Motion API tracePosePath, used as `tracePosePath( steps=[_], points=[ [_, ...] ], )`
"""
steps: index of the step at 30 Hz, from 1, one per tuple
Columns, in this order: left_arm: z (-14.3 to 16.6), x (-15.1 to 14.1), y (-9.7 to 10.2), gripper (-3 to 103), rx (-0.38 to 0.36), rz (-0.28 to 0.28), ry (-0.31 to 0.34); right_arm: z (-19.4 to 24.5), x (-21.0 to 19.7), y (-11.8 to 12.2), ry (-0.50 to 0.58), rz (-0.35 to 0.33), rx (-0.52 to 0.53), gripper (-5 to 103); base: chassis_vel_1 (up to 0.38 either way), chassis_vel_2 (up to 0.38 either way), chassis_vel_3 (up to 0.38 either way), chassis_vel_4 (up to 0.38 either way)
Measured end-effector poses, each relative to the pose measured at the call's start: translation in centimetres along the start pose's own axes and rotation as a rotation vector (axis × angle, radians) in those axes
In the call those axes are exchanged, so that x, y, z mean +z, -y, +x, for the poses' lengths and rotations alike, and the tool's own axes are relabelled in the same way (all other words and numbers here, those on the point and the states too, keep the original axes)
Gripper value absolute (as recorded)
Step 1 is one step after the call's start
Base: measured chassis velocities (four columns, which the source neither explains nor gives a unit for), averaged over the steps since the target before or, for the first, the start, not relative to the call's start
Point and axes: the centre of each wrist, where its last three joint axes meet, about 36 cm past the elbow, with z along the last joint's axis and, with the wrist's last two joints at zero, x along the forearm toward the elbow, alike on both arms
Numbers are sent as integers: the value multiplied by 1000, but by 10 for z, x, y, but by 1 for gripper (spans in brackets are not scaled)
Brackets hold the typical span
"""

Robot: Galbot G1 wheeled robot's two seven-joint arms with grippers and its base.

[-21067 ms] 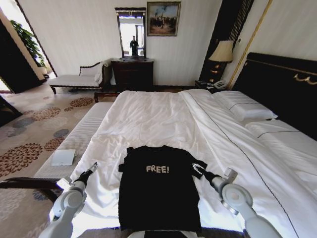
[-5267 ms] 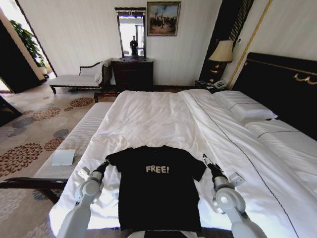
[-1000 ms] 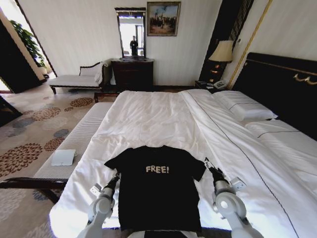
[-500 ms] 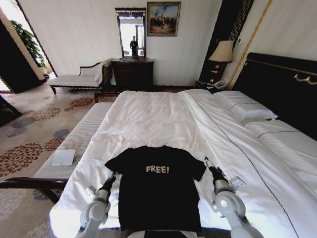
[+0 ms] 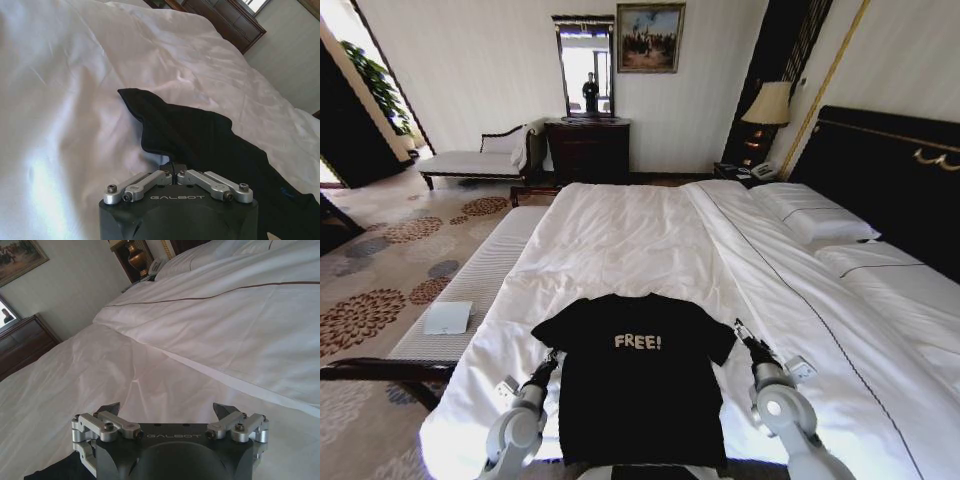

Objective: Fold the clothes on the bed.

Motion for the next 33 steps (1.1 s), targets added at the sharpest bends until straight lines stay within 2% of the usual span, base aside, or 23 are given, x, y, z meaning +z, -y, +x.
tracePosePath(
  steps=[3,5,8,15,19,32,33],
  points=[
    [-1,1,2,0,2,-9,-11,-3,-2,2,-12,-5,-1,100,0,0,0,0],
    [-1,2,4,0,4,-20,-20,-6,-8,2,-36,-41,-8,100,0,0,0,0],
    [0,3,3,0,-1,-29,-24,-11,-11,2,-49,-51,-8,100,0,0,0,0],
    [8,4,5,0,-3,-39,-26,-14,-9,7,-58,-40,4,100,0,0,0,0],
    [16,4,1,0,-17,-71,-30,-10,-9,6,-47,-28,3,100,0,0,0,0],
    [26,5,-7,0,-49,-120,-18,-8,-5,6,-33,-2,12,100,0,0,0,0],
    [28,6,-8,6,-55,-125,-15,-9,-4,6,-34,-3,13,100,0,0,0,0]
  ],
)
